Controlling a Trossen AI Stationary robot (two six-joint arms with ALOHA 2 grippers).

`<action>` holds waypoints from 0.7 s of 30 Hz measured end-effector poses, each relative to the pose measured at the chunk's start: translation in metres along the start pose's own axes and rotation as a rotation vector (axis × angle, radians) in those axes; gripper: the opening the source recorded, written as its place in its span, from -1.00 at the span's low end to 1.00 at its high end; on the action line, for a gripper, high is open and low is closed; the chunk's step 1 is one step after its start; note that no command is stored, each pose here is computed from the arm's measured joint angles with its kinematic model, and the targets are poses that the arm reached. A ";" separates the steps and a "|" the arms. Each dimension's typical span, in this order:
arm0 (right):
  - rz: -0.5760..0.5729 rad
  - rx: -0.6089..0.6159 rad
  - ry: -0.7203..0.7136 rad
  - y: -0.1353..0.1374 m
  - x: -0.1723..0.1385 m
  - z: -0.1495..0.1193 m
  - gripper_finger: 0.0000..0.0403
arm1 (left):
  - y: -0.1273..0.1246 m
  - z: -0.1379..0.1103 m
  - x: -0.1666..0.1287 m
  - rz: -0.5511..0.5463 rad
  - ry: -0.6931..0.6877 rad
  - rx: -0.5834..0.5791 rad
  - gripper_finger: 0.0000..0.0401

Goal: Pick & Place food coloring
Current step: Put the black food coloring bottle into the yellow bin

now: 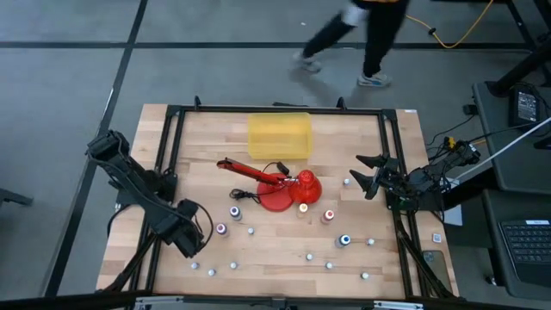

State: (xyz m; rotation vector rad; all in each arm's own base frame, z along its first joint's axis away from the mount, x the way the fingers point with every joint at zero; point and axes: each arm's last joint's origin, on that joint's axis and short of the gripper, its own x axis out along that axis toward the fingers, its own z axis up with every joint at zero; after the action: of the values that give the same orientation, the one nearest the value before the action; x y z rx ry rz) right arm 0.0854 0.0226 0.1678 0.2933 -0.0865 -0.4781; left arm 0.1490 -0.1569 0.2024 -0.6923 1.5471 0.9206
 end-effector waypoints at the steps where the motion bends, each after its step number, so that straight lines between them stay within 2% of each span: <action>1: 0.000 0.000 0.000 0.000 0.000 0.000 0.72 | 0.000 0.000 0.004 -0.007 0.002 0.000 0.79; 11: 0.000 0.000 0.000 0.000 0.000 0.000 0.72 | -0.001 0.004 0.042 -0.082 0.016 -0.005 0.79; 21: 0.000 0.000 0.000 0.000 0.000 0.000 0.72 | -0.002 0.005 0.050 -0.113 0.006 -0.016 0.76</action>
State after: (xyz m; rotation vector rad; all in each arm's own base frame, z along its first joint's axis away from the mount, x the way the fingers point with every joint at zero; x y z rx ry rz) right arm 0.0853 0.0226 0.1679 0.2935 -0.0868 -0.4782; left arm 0.1444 -0.1509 0.1532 -0.7862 1.4914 0.8481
